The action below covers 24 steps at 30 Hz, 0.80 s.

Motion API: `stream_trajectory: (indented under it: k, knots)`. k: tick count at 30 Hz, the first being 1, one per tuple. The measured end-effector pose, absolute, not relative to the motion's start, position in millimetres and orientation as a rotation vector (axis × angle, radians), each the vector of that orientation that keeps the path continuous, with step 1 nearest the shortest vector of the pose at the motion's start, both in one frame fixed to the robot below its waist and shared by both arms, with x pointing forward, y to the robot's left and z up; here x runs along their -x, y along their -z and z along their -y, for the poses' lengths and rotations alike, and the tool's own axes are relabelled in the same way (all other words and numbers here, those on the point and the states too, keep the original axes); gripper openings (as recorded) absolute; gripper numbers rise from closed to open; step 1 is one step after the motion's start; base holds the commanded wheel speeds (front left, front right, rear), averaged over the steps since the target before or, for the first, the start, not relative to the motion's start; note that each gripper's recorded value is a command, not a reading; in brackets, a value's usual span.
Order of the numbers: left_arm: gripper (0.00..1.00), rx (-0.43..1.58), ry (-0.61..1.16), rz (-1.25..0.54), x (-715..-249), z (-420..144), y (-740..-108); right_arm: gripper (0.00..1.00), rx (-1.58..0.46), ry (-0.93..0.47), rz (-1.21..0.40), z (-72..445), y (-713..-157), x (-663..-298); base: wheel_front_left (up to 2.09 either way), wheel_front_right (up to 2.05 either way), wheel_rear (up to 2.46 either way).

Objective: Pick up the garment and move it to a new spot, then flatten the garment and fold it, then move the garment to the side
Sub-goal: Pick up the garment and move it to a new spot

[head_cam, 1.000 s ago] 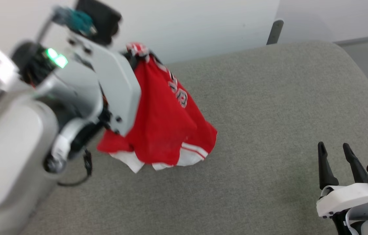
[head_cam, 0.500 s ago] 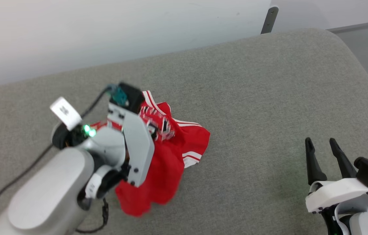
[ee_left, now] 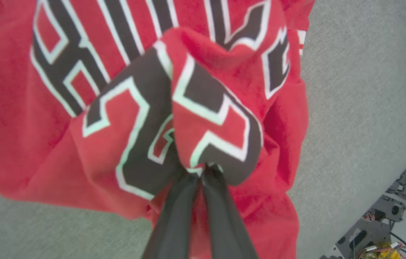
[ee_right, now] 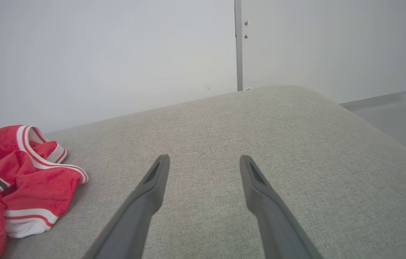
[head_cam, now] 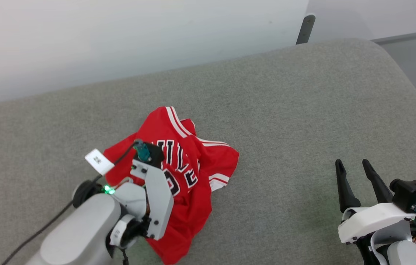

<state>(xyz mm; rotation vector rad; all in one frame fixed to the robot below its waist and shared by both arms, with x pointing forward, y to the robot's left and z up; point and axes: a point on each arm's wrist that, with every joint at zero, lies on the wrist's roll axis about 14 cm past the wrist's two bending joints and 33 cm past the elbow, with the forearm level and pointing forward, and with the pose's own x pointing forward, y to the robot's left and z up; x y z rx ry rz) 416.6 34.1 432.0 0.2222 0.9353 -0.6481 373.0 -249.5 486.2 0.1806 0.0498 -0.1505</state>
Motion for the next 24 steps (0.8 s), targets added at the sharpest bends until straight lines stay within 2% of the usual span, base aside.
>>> stream_trajectory:
  k: [10, 11, 12, 14, 15, 16, 24]
  knots:
    - [0.00, -0.208, 0.636, -1.008, -398, -41, -409, 1.00, -0.179, 0.119, -0.030, 240, -496, -371, 0.00, 0.00, 0.00]
    - [0.03, -0.206, 0.639, -0.999, -398, -40, -411, 1.00, -0.180, 0.117, -0.030, 240, -496, -370, 0.00, 0.00, 0.00]
    - [0.19, -0.196, 0.640, -0.992, -398, -40, -413, 1.00, -0.180, 0.115, -0.028, 239, -497, -370, 0.00, 0.00, 0.00]
    - [0.35, -0.188, 0.639, -0.976, -398, -40, -417, 1.00, -0.177, 0.111, -0.027, 237, -498, -368, 0.00, 0.00, 0.00]
    - [0.95, -0.184, 0.637, -0.957, -400, -40, -422, 1.00, -0.175, 0.107, -0.032, 236, -498, -367, 0.00, 0.00, 0.00]
    - [1.00, -0.177, 0.633, -0.945, -402, -41, -426, 1.00, -0.175, 0.104, -0.031, 235, -498, -366, 0.00, 0.00, 0.00]
    - [1.00, -0.108, 0.598, -0.802, -416, -53, -471, 1.00, -0.166, 0.060, -0.005, 222, -512, -366, 0.00, 0.00, 0.00]
